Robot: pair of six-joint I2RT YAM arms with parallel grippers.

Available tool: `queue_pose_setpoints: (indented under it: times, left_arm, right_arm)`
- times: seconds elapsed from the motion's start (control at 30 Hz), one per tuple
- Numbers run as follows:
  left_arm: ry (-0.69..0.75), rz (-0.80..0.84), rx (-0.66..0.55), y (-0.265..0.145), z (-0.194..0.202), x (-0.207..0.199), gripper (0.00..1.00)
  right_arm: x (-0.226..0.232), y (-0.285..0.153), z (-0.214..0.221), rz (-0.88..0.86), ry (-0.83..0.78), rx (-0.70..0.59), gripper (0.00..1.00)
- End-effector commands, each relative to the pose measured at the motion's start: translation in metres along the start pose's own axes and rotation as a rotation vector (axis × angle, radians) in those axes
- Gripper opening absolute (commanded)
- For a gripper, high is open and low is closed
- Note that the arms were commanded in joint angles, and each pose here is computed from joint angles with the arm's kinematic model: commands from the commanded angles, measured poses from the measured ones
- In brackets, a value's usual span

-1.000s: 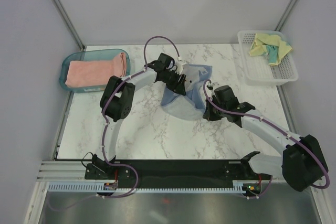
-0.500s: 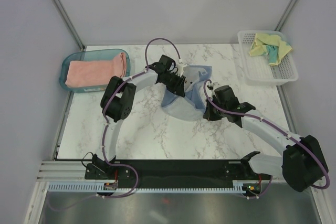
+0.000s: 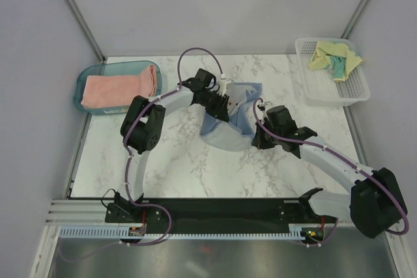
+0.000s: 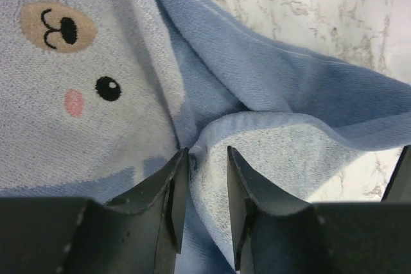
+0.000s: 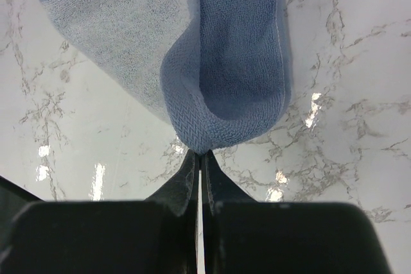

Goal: Fold and stack the towels
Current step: Flatten out the crumpled towel

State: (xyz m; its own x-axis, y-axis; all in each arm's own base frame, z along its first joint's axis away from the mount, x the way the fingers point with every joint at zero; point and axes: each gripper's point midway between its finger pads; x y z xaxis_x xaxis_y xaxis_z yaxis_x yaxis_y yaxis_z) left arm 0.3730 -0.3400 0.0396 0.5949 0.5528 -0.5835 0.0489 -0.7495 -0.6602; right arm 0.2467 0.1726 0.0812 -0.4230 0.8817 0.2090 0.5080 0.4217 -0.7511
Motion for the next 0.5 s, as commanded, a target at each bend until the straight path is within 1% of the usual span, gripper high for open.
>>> queue_pose_setpoints:
  times: [0.0,0.03,0.07,0.17,0.27,0.47]
  left_arm:
    - [0.036,0.059,-0.046,-0.022,-0.015,-0.033,0.36]
    - [0.032,0.055,-0.039,-0.021,-0.012,-0.031,0.34]
    - [0.027,0.053,-0.036,-0.021,-0.01,-0.03,0.29]
    - [0.013,0.055,-0.02,-0.017,-0.004,-0.027,0.28]
    - [-0.002,0.054,-0.01,-0.012,0.0,-0.024,0.33]
    - [-0.012,0.067,-0.007,-0.006,-0.003,-0.023,0.4]
  right_arm:
    - [0.002,0.001,-0.007,-0.015,0.009,-0.032,0.0]
    - [0.002,0.001,-0.006,-0.017,0.009,-0.03,0.0]
    - [0.003,0.001,-0.005,-0.018,0.012,-0.028,0.0]
    - [0.003,0.0,-0.006,-0.021,0.015,-0.036,0.0]
    - [0.005,-0.003,-0.008,-0.026,0.014,-0.047,0.0]
    - [0.006,-0.007,-0.01,-0.031,0.019,-0.065,0.0]
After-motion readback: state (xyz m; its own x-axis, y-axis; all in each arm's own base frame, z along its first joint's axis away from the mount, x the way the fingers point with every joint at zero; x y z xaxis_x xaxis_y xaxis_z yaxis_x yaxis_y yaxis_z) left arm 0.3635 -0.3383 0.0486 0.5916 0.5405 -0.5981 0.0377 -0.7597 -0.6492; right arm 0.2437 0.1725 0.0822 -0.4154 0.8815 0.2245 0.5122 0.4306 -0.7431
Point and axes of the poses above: each gripper's point midway between its finger pads, its own y axis out along the fingers, its own x axis along the line the jaws close on, z = x × y, and after that the axes turned 11 degrees about -y, right-handed
